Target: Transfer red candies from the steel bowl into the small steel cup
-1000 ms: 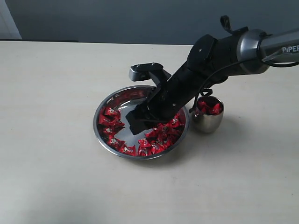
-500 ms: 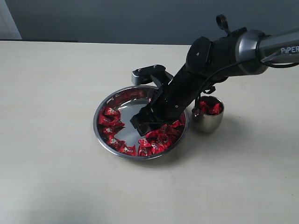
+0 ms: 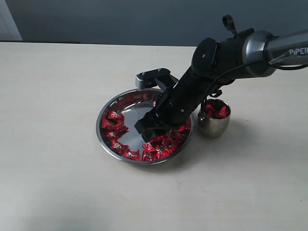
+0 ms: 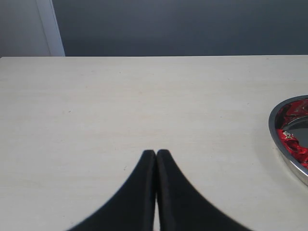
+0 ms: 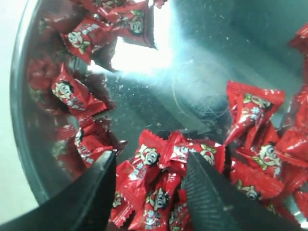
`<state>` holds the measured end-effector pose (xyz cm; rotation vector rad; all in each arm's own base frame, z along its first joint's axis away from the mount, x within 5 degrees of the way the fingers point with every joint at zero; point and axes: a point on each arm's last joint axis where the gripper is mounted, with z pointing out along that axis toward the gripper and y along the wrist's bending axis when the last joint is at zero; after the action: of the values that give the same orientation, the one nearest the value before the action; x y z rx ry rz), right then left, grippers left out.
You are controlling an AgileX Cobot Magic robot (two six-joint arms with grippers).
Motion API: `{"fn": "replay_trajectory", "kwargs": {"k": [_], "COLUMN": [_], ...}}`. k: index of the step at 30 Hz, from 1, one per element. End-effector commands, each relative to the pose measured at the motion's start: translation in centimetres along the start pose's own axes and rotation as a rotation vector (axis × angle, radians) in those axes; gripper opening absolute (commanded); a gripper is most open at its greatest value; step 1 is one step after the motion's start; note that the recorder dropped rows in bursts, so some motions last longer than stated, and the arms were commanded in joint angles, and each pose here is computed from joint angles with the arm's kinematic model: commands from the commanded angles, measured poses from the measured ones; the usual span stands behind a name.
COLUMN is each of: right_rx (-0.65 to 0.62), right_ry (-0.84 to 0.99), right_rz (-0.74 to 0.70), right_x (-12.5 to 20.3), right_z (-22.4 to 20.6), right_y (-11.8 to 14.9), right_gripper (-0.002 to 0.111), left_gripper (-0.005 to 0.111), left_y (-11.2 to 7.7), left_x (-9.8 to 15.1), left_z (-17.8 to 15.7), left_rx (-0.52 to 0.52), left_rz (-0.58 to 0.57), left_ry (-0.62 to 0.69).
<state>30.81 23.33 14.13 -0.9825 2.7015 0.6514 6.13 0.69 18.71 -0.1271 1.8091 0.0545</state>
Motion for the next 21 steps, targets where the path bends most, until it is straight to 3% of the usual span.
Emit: {"fn": "replay_trajectory", "kwargs": {"k": [1, 12, 21], "right_rx": [0.008, 0.221, 0.241], "right_ry": [-0.009, -0.134, -0.137], "right_rz": [-0.001, -0.072, -0.073], "right_x": [-0.1, -1.8, -1.8], "right_z": [0.0, -0.7, -0.3], "right_y": [0.0, -1.8, -2.2], "right_gripper": [0.045, 0.045, 0.045], "left_gripper": [0.000, 0.000, 0.000], "left_y": [0.0, 0.0, 0.0], "left_x": [0.0, 0.0, 0.0], "left_z": [0.0, 0.0, 0.0], "left_rx": [0.005, 0.005, 0.005], "left_rz": [0.001, 0.001, 0.001], "left_ry": [-0.008, -0.008, -0.008]}}
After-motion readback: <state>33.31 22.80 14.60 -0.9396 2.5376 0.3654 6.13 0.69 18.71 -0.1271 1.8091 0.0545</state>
